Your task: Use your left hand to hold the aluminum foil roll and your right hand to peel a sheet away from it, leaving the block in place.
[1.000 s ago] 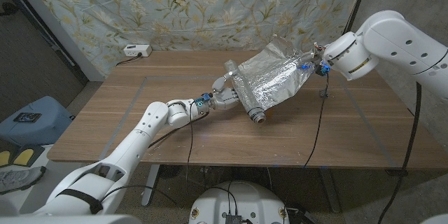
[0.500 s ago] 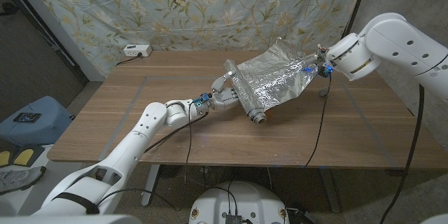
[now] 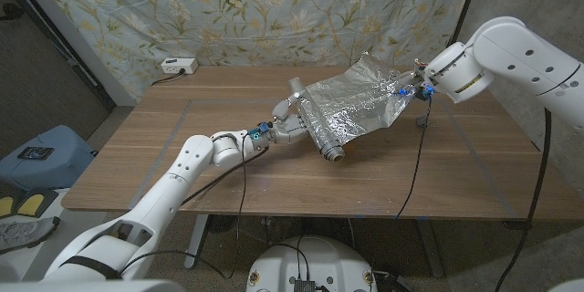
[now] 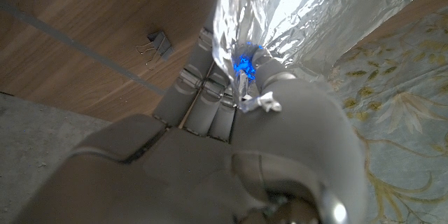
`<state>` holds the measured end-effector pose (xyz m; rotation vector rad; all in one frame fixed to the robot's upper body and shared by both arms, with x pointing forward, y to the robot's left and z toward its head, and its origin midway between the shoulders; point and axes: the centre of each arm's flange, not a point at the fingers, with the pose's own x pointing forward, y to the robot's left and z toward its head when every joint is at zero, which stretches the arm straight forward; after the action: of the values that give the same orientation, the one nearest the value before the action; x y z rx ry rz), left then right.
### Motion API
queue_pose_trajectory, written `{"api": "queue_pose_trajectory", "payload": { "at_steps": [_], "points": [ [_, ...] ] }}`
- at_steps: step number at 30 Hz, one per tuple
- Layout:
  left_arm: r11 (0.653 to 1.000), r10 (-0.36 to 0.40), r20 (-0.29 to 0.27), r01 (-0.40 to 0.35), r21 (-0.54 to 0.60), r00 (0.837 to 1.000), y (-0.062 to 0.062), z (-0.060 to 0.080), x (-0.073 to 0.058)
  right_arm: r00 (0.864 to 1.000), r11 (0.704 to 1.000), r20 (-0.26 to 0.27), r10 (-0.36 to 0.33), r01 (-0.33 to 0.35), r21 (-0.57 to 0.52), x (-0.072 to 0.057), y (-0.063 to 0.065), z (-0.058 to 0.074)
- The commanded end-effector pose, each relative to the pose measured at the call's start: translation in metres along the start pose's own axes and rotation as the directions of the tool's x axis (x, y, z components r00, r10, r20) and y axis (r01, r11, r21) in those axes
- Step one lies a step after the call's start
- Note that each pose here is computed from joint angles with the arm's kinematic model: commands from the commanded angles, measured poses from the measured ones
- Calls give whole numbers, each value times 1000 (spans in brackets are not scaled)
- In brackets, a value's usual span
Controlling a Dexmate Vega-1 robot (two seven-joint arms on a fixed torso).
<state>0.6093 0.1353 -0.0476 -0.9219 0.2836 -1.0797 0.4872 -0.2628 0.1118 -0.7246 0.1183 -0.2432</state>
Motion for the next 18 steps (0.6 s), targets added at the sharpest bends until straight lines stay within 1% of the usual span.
{"api": "queue_pose_trajectory", "payload": {
  "at_steps": [1, 10, 18],
  "points": [
    [1000, -3, 1, 3, 2, 1000, -1, 0, -7, 1000, 1000, -18, -9, 9, 0, 4, -6, -2],
    [1000, -8, 4, 8, 5, 1000, -3, -2, -13, 1000, 1000, -28, -13, 13, -3, 5, -10, -4],
    [1000, 1, 8, -1, 7, 1000, -2, -4, -21, 999, 1000, -33, -15, 15, -4, 6, -12, -5]
  ]
}}
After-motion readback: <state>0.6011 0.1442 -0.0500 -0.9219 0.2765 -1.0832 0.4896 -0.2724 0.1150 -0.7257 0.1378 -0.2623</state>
